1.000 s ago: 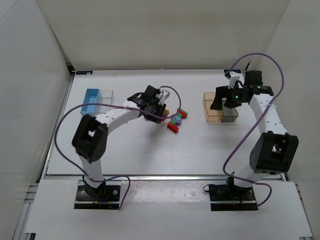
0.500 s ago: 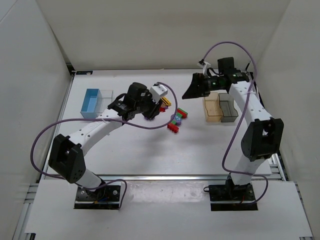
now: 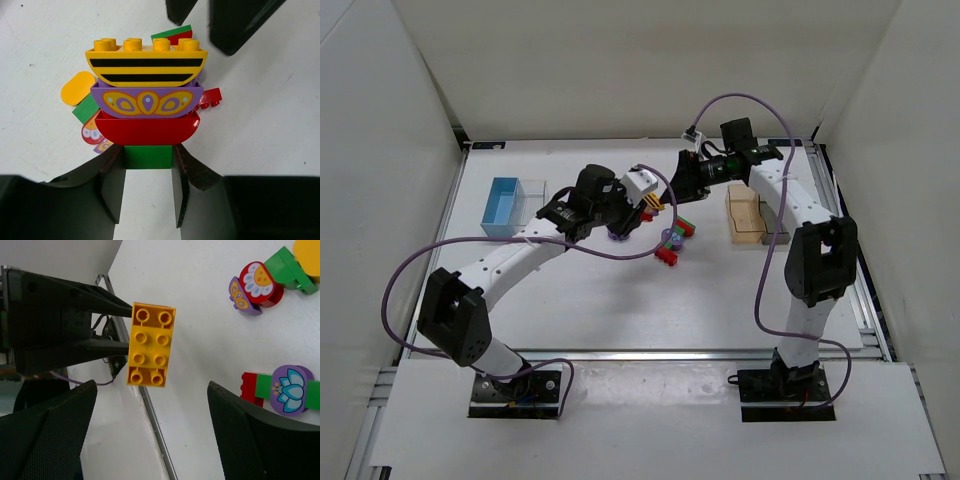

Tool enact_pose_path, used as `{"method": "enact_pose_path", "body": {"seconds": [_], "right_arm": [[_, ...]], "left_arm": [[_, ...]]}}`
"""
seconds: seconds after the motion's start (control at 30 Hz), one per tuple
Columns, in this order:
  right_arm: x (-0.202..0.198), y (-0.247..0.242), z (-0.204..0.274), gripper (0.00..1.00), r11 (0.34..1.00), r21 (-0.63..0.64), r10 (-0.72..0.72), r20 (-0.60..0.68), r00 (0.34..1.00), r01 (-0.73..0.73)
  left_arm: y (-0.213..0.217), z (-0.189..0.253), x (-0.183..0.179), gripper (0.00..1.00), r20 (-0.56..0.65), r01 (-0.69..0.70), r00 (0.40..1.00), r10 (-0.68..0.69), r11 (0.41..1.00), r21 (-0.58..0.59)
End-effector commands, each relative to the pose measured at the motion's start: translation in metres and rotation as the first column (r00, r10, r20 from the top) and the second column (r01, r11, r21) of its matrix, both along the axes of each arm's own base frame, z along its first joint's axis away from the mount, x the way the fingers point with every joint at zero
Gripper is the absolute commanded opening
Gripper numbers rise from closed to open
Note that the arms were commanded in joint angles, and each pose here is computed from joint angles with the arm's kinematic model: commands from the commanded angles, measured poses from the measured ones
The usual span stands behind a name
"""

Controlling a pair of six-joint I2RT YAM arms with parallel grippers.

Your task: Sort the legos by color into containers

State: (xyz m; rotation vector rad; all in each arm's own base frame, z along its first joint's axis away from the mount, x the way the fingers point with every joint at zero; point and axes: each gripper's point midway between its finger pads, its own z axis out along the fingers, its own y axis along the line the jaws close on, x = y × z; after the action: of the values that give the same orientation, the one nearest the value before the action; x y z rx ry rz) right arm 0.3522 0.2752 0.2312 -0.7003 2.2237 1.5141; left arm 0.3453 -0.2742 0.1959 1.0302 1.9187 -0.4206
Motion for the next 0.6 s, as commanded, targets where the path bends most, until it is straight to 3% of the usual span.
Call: {"method": "enact_pose_path", "body": {"seconds": [0.0, 0.17, 0.57], "right_arm": [[0.005, 0.011, 0.022, 0.93, 0.998, 0.057, 0.034, 0.042, 0.999, -0.037], [0.005, 0.020, 0.019, 0.89, 0.995, 0.079, 0.058, 0.024, 0.998, -0.060], [-0.004, 0.033, 0.021, 0.56, 0.985, 0.128, 0.120, 0.004, 0.993, -0.120]], "left_arm": [[-0.011, 0.029, 0.004, 0.10, 0.077, 0.026, 0.997, -0.022, 0.998, -0.051], [-0.016, 0.029, 0.006, 0.10, 0.075, 0.032, 0.997, -0.028, 0.998, -0.060], [-0.020, 0.023, 0.008, 0.10, 0.075, 0.051, 0.996, -0.047, 0.997, -0.054]]}}
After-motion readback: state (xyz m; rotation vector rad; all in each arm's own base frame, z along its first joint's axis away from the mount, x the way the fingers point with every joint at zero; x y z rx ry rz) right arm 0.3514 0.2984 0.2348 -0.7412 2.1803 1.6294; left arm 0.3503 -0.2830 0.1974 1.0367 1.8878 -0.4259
